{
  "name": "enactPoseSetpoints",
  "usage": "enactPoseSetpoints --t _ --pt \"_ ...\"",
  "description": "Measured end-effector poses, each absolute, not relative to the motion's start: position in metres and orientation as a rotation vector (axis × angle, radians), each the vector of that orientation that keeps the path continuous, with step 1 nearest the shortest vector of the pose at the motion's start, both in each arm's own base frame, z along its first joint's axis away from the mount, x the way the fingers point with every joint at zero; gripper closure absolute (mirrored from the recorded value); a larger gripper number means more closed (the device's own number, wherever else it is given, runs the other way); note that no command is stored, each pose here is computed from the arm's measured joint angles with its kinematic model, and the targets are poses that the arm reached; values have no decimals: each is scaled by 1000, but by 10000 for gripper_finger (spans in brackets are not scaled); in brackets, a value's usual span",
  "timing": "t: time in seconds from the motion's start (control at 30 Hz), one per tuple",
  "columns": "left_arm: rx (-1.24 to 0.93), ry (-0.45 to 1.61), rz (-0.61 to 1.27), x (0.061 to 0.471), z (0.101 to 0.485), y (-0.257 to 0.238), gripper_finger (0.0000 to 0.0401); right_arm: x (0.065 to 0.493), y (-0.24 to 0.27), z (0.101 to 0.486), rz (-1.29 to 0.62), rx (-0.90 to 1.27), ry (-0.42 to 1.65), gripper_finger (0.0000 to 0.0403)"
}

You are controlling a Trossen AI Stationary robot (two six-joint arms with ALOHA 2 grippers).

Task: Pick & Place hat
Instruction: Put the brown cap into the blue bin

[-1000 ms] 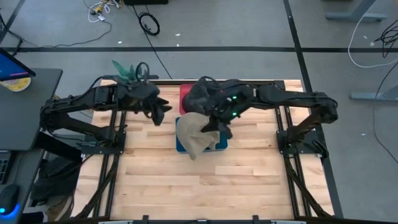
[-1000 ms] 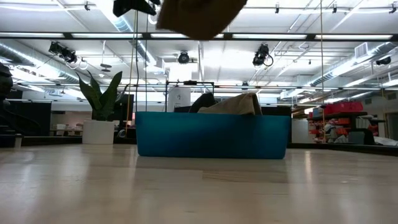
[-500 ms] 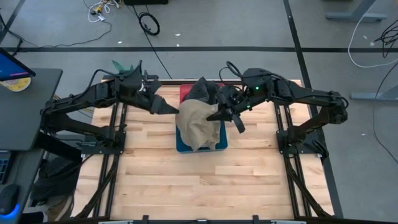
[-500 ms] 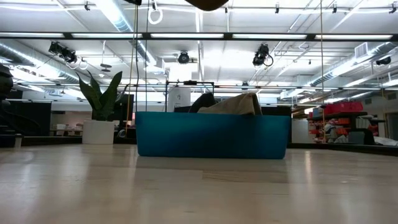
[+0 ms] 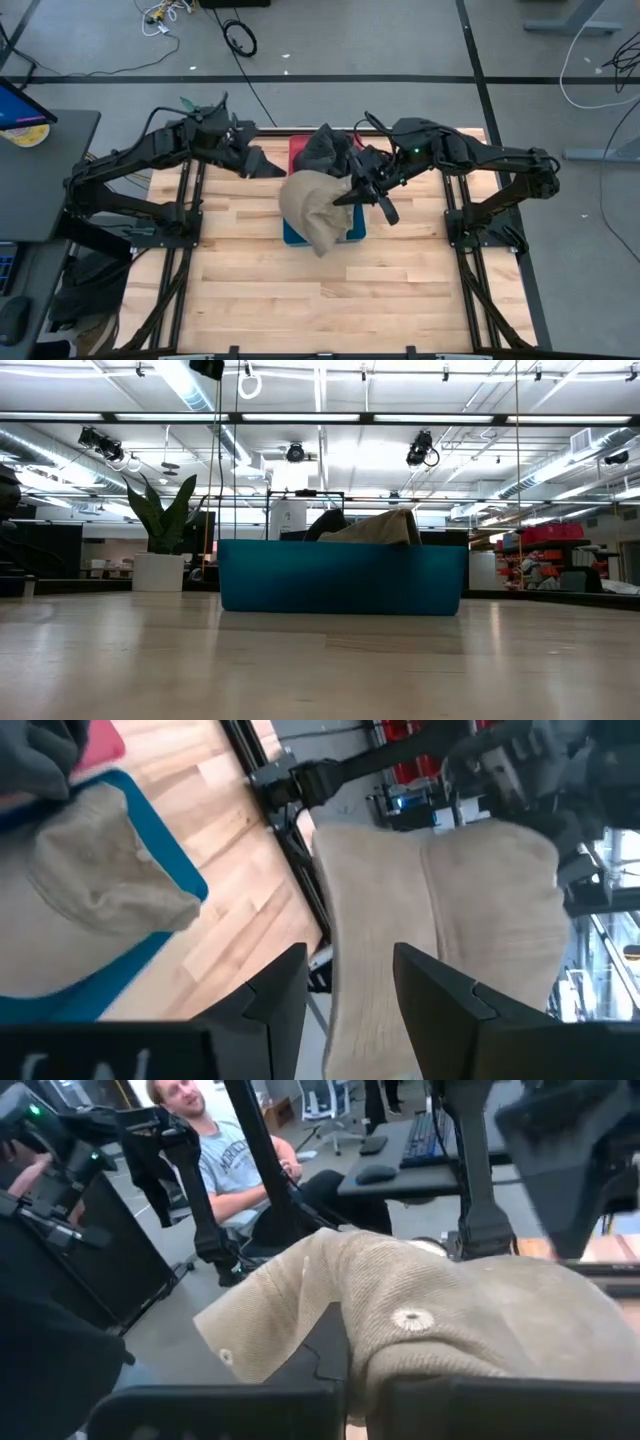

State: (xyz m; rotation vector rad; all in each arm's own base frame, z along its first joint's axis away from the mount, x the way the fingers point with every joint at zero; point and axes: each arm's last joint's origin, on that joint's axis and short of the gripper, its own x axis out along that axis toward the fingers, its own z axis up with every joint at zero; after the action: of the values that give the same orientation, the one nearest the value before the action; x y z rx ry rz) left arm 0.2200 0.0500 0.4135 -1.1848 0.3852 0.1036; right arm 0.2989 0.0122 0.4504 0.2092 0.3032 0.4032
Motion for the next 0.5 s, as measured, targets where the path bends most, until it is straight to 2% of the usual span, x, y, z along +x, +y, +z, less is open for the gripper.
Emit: enactPoseSetpoints --t 0.23,0.5 --pt "-1205 402 109 231 409 42 247 300 20 455 440 165 245 400" --pt "-1199 361 -62 256 413 25 247 300 20 455 440 157 242 400"
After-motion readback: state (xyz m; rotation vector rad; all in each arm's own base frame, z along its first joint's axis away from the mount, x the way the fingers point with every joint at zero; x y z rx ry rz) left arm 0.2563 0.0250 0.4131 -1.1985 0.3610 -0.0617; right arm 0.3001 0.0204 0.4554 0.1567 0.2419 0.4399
